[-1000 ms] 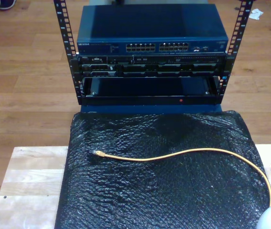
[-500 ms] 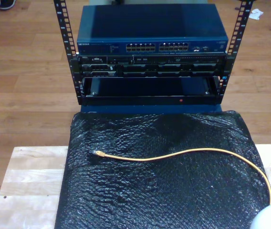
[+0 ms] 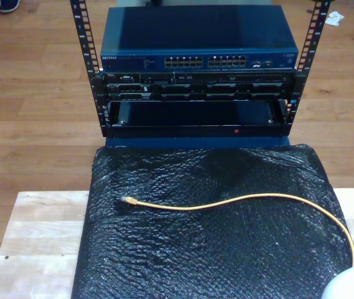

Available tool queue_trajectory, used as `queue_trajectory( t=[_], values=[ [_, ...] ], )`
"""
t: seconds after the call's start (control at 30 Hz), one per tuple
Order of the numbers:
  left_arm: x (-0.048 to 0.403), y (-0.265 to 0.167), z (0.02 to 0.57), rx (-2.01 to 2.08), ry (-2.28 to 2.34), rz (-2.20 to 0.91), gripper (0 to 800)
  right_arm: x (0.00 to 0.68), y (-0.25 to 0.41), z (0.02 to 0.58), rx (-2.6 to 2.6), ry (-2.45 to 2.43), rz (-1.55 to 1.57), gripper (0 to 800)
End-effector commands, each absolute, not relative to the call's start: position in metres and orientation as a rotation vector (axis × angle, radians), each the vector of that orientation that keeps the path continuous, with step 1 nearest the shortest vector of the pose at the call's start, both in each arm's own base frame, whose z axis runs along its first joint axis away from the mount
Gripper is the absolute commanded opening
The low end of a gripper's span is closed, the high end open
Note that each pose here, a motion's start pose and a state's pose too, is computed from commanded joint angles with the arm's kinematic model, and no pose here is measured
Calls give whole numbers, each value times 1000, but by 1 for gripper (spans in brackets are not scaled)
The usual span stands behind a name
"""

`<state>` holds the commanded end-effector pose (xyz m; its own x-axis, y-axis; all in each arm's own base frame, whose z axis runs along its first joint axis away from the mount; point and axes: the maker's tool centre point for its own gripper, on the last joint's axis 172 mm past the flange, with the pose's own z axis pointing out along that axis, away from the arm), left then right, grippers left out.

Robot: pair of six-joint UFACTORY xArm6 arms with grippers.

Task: Grab the cable and plug it in

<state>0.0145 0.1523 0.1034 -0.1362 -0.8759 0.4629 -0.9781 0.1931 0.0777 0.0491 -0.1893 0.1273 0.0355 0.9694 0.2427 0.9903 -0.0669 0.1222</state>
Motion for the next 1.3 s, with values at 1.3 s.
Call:
queue_trajectory(
  t=[1.3],
  values=[
    [120,108,174,1733,-1951,448,800,209,-210,295,-2433,-1501,-660,797]
  ],
)
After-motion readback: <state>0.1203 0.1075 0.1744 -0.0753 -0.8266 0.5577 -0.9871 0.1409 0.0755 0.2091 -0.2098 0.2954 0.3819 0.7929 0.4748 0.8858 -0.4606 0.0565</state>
